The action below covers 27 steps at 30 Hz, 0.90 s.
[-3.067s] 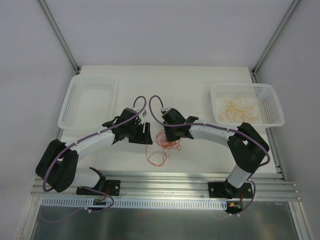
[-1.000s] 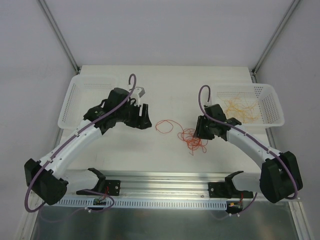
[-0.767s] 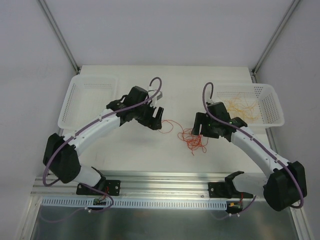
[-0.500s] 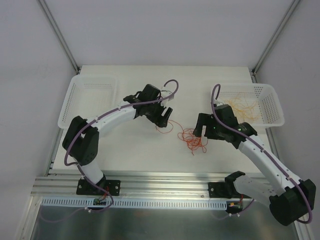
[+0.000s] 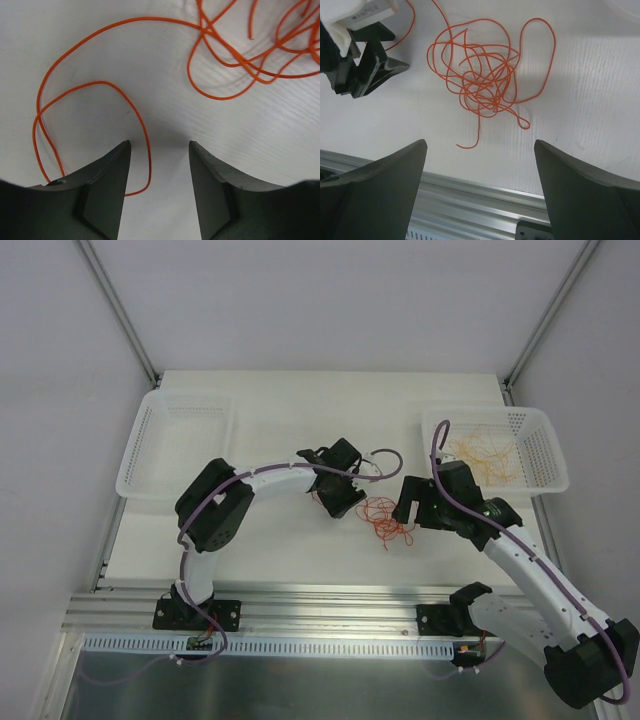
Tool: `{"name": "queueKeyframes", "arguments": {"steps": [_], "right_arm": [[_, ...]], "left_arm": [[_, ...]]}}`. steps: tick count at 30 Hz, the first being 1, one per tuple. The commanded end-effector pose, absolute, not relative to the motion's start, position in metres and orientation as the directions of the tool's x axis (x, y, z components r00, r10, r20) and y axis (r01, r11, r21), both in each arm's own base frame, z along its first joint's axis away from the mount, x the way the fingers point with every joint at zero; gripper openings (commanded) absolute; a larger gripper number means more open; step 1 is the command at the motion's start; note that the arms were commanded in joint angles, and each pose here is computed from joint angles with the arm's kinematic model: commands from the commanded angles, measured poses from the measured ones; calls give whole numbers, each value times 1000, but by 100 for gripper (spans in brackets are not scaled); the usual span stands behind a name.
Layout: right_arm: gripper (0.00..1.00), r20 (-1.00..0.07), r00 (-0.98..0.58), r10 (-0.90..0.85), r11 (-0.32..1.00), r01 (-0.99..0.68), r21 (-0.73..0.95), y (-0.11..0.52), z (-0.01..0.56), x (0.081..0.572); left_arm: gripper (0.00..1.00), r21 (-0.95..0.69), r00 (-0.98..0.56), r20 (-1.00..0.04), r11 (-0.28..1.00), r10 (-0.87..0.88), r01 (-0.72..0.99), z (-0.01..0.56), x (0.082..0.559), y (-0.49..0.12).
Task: Untangle the cables
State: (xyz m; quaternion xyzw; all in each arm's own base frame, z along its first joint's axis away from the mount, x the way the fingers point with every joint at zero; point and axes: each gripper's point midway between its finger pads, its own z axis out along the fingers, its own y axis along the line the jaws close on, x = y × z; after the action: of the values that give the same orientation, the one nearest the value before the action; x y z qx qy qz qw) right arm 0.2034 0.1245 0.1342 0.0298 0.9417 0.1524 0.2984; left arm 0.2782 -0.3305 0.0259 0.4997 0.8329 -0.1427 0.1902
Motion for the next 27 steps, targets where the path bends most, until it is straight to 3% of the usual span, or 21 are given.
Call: {"name": "queueKeyframes", "arguments": {"steps": [1, 3, 8, 20, 27], "right_arm": [[93, -562, -811, 166, 951, -19, 308, 122, 135, 201], [93, -557, -813, 169, 949, -18, 313, 122, 132, 200], [93, -551, -816, 177, 944, -19, 330, 126, 127, 200], [93, -468, -862, 197, 933, 19, 359, 150, 88, 223], [86, -450, -871, 195, 944, 43, 327, 156, 69, 241]], "left_arm": [[49, 68, -397, -464, 479, 792, 875, 28, 306, -329], [46, 76, -402, -452, 483, 796, 872, 22, 307, -326], [0, 55, -427, -450, 502, 784, 863, 24, 298, -322], [0, 91, -409, -687, 630, 600, 771, 170, 279, -288], [0, 68, -376, -787, 673, 490, 736, 236, 258, -266]]}}
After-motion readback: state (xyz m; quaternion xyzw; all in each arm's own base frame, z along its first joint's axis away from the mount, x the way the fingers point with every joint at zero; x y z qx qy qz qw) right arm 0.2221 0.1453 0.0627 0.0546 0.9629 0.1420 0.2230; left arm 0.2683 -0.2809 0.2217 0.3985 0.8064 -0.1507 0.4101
